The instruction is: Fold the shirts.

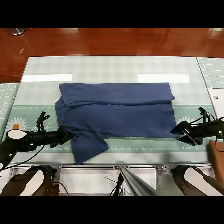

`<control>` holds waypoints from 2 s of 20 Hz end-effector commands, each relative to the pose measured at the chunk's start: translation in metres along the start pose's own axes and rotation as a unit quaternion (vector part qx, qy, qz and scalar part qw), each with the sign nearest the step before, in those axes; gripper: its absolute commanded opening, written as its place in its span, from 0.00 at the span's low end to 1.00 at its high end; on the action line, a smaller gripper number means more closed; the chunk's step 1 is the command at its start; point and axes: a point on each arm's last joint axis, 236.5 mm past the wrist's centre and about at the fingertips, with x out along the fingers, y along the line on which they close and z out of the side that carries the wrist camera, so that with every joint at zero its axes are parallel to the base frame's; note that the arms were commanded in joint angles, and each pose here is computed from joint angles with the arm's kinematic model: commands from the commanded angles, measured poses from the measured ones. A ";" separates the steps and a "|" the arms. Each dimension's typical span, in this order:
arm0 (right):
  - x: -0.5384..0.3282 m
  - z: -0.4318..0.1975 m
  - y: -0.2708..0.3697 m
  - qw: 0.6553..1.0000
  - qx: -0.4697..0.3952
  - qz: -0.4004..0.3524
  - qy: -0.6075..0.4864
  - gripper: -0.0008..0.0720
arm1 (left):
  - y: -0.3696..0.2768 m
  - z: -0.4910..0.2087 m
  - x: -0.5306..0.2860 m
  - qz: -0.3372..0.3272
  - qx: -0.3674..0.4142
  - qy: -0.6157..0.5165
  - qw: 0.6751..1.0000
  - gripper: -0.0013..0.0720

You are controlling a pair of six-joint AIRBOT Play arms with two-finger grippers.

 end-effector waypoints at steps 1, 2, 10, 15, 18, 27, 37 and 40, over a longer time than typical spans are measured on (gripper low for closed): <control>0.005 0.025 0.018 0.998 0.006 0.045 -0.040 0.87 | 0.000 0.000 0.000 0.000 0.000 0.000 1.000 0.05; 0.005 0.031 0.021 0.997 0.010 0.053 -0.050 0.86 | 0.000 0.000 0.000 0.000 0.000 0.000 1.000 0.05; -0.017 0.037 0.067 0.987 -0.080 0.134 -0.044 0.04 | -0.025 0.034 -0.026 -0.022 0.015 -0.032 0.999 0.05; -0.072 0.096 0.102 0.977 -0.094 0.144 -0.130 0.04 | -0.068 0.115 -0.074 -0.029 0.067 -0.141 0.987 0.05; -0.073 0.121 0.141 0.971 -0.143 0.143 -0.125 0.04 | -0.090 0.160 -0.065 -0.020 0.081 -0.164 0.983 0.05; -0.044 0.206 0.180 0.977 -0.102 0.144 -0.121 0.04 | -0.143 0.268 -0.019 -0.054 0.075 -0.060 0.994 0.05; -0.045 0.230 0.155 0.979 -0.090 0.147 -0.108 0.88 | -0.108 0.263 -0.022 -0.056 0.057 0.067 0.995 0.97; -0.069 0.229 0.118 0.982 -0.065 0.148 -0.093 0.88 | -0.036 0.253 -0.087 0.062 0.033 0.087 0.994 0.97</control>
